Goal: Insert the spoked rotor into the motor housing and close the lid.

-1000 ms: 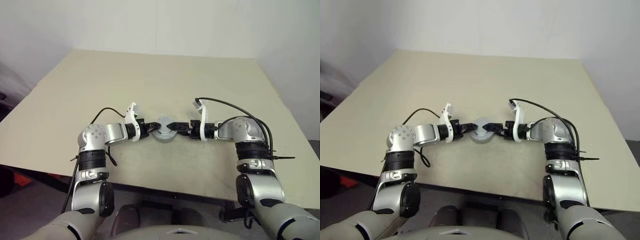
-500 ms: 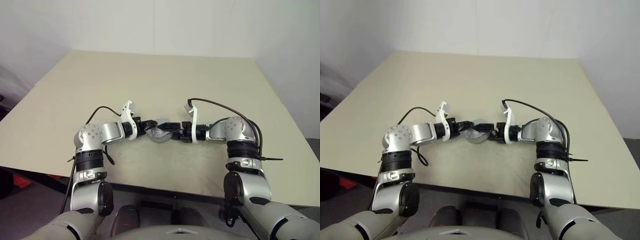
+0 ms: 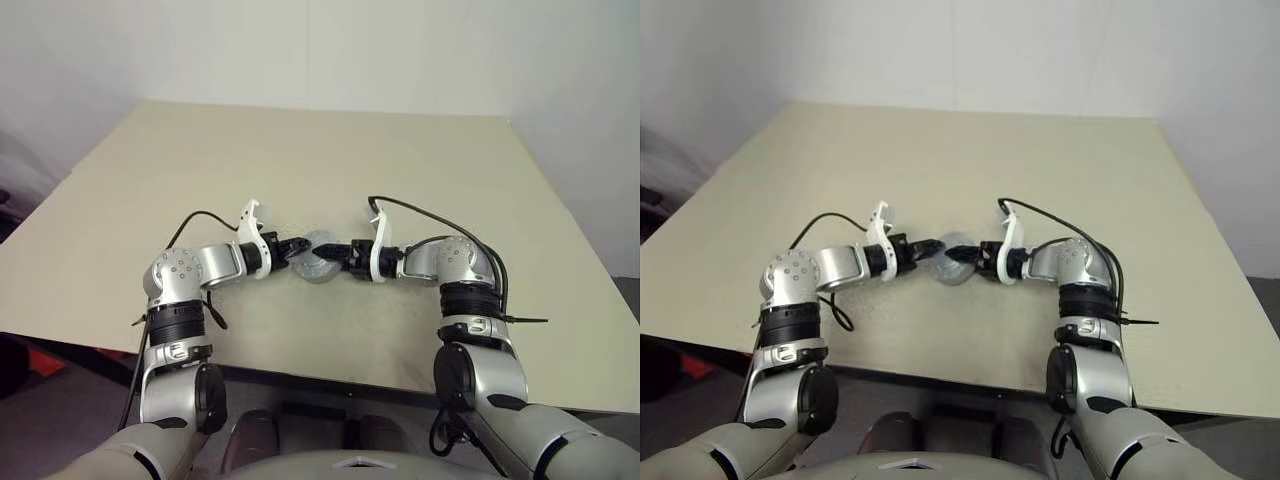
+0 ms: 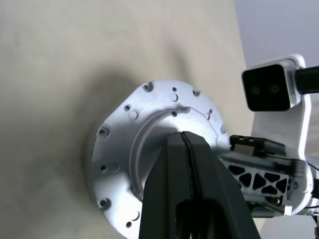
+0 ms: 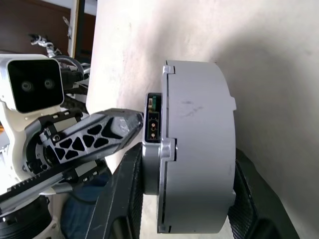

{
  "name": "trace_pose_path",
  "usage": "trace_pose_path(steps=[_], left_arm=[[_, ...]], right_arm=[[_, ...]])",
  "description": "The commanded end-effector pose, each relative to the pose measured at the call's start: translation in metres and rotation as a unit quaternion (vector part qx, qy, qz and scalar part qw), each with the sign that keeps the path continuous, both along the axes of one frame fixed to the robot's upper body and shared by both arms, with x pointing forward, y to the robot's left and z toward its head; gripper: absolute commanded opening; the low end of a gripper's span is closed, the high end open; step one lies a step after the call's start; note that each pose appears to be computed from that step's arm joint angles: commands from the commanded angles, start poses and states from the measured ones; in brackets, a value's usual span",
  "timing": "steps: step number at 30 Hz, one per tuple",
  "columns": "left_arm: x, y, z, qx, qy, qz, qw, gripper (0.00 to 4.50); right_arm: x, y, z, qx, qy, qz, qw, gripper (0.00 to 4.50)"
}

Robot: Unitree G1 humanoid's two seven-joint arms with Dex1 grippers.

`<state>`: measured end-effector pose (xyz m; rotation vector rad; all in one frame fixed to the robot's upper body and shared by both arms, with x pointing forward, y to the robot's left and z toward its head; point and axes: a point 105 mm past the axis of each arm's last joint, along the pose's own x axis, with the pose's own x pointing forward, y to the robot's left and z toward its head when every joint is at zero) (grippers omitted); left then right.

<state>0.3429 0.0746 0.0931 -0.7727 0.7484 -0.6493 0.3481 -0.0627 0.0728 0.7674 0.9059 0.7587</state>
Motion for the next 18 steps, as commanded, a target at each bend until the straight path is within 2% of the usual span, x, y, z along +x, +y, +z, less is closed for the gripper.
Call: trace_pose_path(steps=[1,11,18], left_arm=[[-0.002,-0.003,-0.004,0.008,0.007,-0.004,1.0,0.0],[0.002,0.0,-0.001,0.002,-0.003,0.008,1.0,0.0],[0.001,0.01,0.049,-0.099,-0.123,0.032,0.987,0.0]], right_arm=[[0.005,0.004,0.015,0.002,-0.035,0.006,0.999,2.09],[0.013,0.002,0.014,-0.001,-0.046,-0.009,0.999,2.09],[0.025,0.001,0.02,0.035,-0.037,-0.046,0.998,2.08]])
